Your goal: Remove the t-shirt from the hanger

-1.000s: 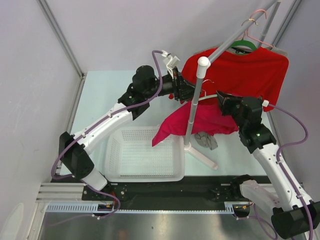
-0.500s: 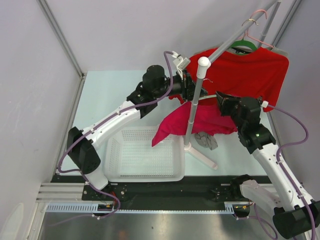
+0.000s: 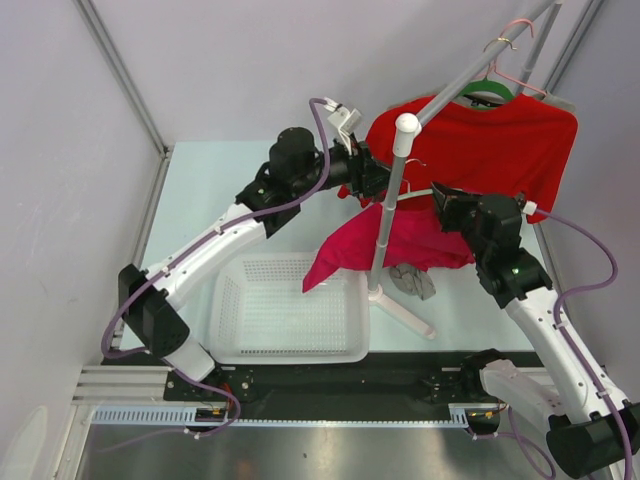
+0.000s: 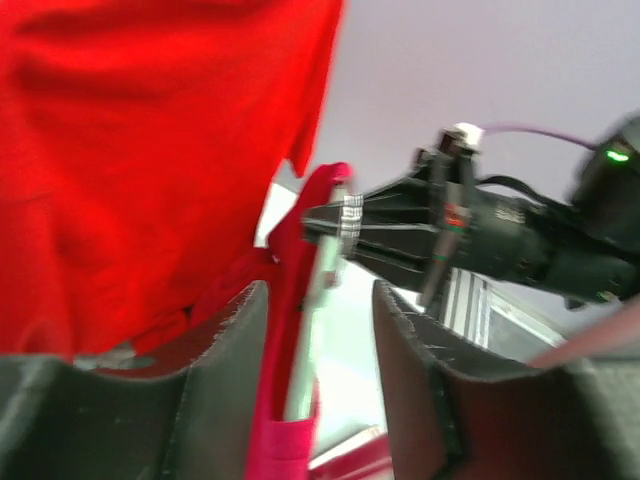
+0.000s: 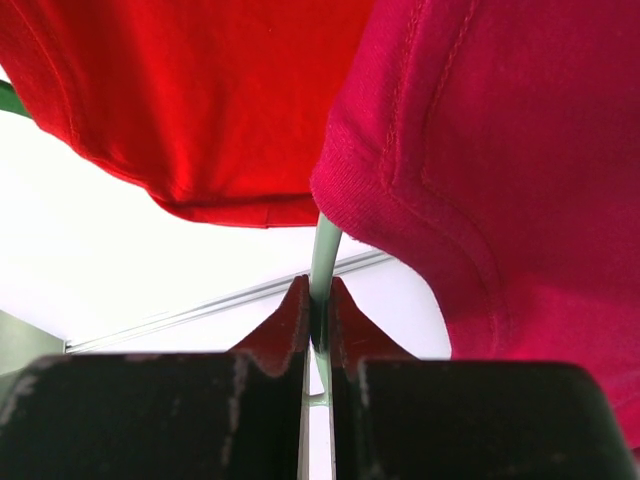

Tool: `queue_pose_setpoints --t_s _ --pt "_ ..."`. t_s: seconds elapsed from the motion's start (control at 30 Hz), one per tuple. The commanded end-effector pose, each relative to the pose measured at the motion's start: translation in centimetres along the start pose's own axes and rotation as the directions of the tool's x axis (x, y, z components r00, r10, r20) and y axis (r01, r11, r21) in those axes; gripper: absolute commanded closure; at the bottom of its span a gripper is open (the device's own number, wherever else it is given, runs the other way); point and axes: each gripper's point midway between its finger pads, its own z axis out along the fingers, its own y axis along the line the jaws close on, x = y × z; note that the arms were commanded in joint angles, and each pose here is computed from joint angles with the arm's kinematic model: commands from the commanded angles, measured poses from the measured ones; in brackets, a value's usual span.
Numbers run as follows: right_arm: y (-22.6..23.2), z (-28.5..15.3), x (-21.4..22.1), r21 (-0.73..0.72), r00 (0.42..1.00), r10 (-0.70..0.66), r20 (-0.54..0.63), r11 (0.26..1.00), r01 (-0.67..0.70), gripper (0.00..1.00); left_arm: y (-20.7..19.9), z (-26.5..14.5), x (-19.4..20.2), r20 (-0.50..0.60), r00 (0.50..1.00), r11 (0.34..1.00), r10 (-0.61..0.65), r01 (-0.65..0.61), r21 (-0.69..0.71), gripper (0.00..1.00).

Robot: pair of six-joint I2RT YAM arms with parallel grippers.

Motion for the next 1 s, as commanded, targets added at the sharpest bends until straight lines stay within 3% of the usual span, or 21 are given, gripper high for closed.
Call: queue_pose_setpoints --t_s 0.0,0.1,0.27,0.4,0.57,0.83,0.97 --pt "5.4 -2.0 0.8 -0.145 0.998 0.045 -0.041 0.988 -0.051 1.00 1.9 -0.5 -1.0 0.018 1.000 0.995 -0.003 0.004 -0.097 0.46" --pt "5.6 -2.0 1.0 -0.146 0.998 0.037 -0.043 0.988 -0.043 1.00 2.4 0.8 -0.2 -0.011 1.000 0.997 -0.017 0.016 -0.074 0.43" --pt "5.4 -1.6 1.4 -0.134 0.998 0.027 -0.054 0.990 -0.034 1.00 2.1 2.3 0.8 -0.040 0.998 0.999 -0.041 0.041 0.002 0.49" --pt "5.2 -1.4 1.4 -0.125 0.998 0.023 -0.055 0.992 -0.030 1.00 0.3 2.4 0.0 0.008 0.999 0.994 -0.033 0.032 0.103 0.51" --pt "5.9 -1.8 0.3 -0.145 1.000 0.014 -0.021 0.989 -0.017 1.00 0.6 1.2 0.1 0.001 1.000 0.998 0.004 -0.004 0.057 0.54" --pt "5.6 -2.1 -1.0 -0.135 1.000 0.010 0.011 0.991 -0.009 1.00 -0.3 0.0 -0.1 -0.003 0.999 0.997 0.039 -0.039 0.072 0.32" --pt "5.6 -1.7 -0.4 -0.133 1.000 0.001 -0.013 0.991 -0.003 1.00 -0.2 0.7 0.1 -0.001 1.000 0.995 0.027 -0.027 0.092 0.32"
